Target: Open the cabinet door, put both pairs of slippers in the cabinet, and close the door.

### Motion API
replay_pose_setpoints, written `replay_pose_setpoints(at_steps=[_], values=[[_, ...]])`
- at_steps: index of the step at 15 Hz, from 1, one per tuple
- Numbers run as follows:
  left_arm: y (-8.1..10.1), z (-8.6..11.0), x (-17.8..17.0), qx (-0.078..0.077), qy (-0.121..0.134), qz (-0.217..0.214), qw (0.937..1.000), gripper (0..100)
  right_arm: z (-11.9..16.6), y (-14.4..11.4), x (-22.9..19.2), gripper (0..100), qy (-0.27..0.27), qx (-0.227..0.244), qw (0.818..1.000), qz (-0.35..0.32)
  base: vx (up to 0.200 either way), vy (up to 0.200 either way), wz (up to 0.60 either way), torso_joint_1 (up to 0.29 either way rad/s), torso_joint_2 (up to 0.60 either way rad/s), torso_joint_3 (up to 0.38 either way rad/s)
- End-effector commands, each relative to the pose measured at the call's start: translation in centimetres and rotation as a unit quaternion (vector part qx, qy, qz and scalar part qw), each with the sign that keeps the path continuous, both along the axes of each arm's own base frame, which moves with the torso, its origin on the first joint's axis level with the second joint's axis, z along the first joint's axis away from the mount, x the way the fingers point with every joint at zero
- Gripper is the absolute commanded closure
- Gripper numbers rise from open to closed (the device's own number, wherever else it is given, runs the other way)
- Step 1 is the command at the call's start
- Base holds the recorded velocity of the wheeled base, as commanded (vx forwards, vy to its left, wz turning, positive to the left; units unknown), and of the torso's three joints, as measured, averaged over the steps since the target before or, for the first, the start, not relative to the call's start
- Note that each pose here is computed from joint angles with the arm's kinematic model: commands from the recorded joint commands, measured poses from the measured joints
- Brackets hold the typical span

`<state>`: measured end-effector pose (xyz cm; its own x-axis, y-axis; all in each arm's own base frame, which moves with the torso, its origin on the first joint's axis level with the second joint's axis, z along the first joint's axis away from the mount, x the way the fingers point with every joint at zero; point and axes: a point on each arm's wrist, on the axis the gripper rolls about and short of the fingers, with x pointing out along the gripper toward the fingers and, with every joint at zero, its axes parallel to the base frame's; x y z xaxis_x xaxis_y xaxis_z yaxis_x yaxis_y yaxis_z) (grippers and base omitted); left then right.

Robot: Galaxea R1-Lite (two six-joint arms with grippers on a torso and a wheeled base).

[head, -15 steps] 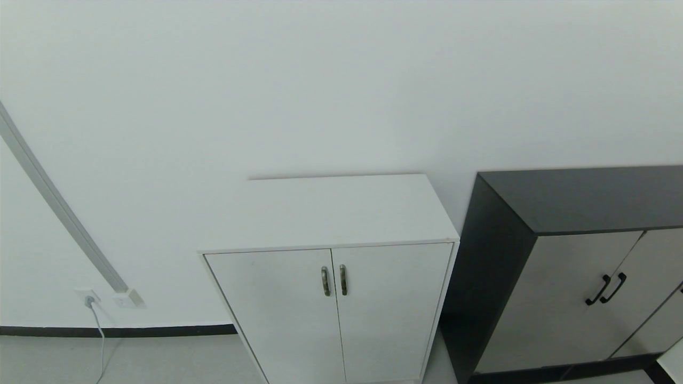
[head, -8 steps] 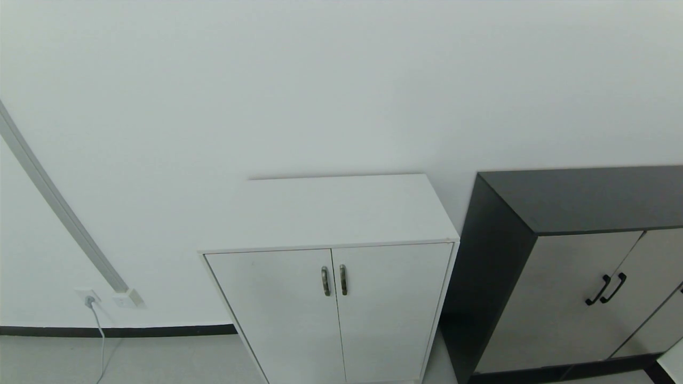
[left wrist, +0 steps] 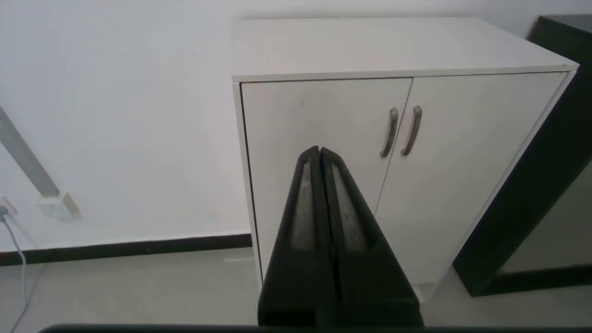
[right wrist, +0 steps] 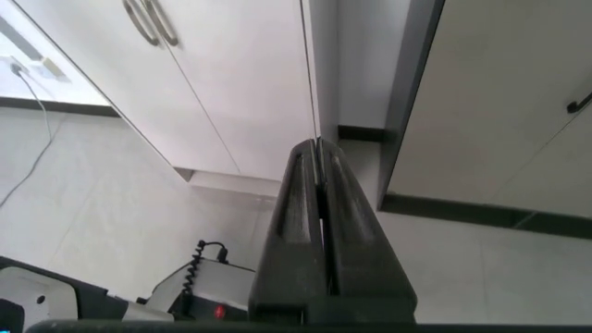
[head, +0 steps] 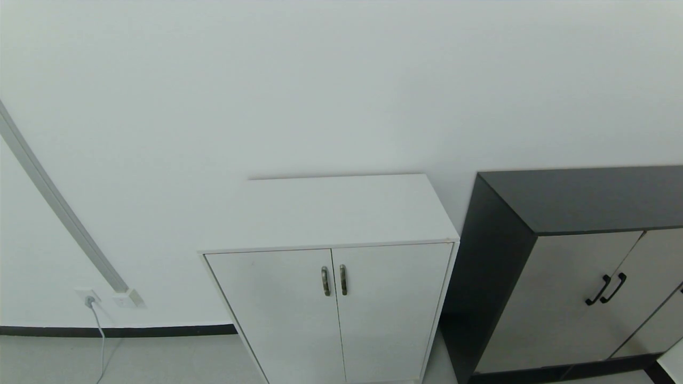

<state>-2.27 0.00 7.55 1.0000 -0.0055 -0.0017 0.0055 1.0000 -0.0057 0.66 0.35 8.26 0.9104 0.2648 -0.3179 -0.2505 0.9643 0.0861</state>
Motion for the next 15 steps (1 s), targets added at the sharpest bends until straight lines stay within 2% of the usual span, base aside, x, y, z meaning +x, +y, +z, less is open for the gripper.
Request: replay_pose_setpoints(at_steps=[1, 4, 7, 10, 15], values=[[0.0, 0.0, 0.0, 0.000, 0.000, 0.000, 1.0000, 100, 0.0, -0.1, -0.2, 100, -0.010, 0.000, 1.000, -0.005, 0.000, 0.000, 0.00, 0.000, 0.00, 0.000], [0.0, 0.0, 0.0, 0.000, 0.000, 0.000, 1.0000, 100, 0.0, -0.2, -0.3, 100, -0.026, -0.019, 0.999, -0.036, 0.000, 0.000, 0.00, 0.000, 0.00, 0.000], [0.0, 0.0, 0.0, -0.001, 0.000, 0.000, 1.0000, 100, 0.2, -0.5, -0.8, 100, -0.064, -0.043, 0.995, -0.067, 0.000, 0.000, 0.00, 0.000, 0.00, 0.000], [0.0, 0.0, 0.0, 0.000, 0.000, 0.000, 1.0000, 100, 0.2, -0.6, -1.8, 100, -0.121, -0.079, 0.981, -0.133, 0.000, 0.000, 0.00, 0.000, 0.00, 0.000], [0.0, 0.0, 0.0, 0.000, 0.000, 0.000, 1.0000, 100, 0.0, -0.6, -2.9, 100, -0.175, -0.060, 0.970, -0.160, 0.000, 0.000, 0.00, 0.000, 0.00, 0.000]])
